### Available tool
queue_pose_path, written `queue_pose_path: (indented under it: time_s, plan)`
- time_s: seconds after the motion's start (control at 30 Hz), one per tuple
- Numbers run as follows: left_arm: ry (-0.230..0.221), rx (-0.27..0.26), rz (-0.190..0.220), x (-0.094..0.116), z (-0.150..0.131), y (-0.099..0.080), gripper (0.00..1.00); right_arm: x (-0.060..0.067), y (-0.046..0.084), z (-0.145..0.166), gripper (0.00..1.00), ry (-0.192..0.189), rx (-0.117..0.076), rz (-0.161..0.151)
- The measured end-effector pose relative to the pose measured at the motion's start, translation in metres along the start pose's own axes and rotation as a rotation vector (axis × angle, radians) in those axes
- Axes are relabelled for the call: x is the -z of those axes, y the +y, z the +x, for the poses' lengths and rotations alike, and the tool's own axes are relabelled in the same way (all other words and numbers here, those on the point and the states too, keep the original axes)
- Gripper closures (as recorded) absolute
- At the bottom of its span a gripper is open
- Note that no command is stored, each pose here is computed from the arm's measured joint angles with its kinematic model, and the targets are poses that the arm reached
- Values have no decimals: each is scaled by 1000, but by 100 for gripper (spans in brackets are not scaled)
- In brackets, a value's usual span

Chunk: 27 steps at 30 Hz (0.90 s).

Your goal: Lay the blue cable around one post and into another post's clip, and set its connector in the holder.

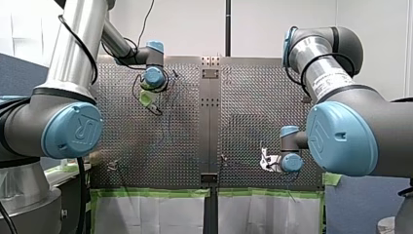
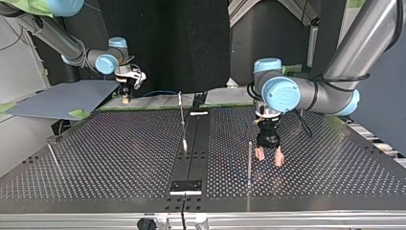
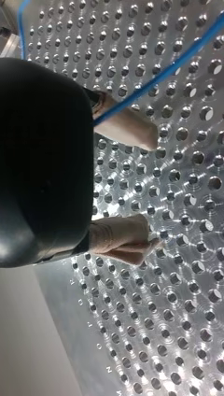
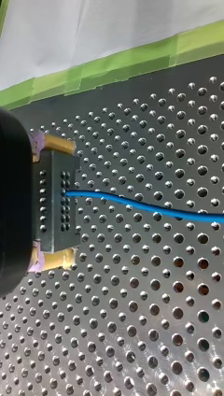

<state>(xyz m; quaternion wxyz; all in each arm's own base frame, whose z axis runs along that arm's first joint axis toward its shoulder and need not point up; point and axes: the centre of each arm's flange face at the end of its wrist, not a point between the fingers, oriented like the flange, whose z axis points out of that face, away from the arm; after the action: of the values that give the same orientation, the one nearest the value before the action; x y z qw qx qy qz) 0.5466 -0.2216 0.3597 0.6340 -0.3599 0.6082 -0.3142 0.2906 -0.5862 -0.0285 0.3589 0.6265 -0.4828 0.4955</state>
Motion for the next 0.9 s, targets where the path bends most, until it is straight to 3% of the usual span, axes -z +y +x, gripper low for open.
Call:
queue_pose_path:
  time_s: [0.2, 0.5, 0.6, 0.7, 0.9]
  plan:
    - [-2, -1, 1, -2, -1, -1, 0, 0, 2, 0, 87, -4, 4, -10]
    - [-4, -9, 0, -2, -2, -1, 0, 13, 2, 26, 87, -24, 36, -60]
    - [-3, -11, 1, -2, -1, -2, 0, 23, 0, 34, 87, -32, 28, -66]
    - [-3, -13, 2, -2, -1, -2, 0, 30, -3, 46, 87, -36, 6, -66]
    - [-7, -16, 1, -3, -2, -1, 0, 41, -11, 77, 87, -37, -23, -48]
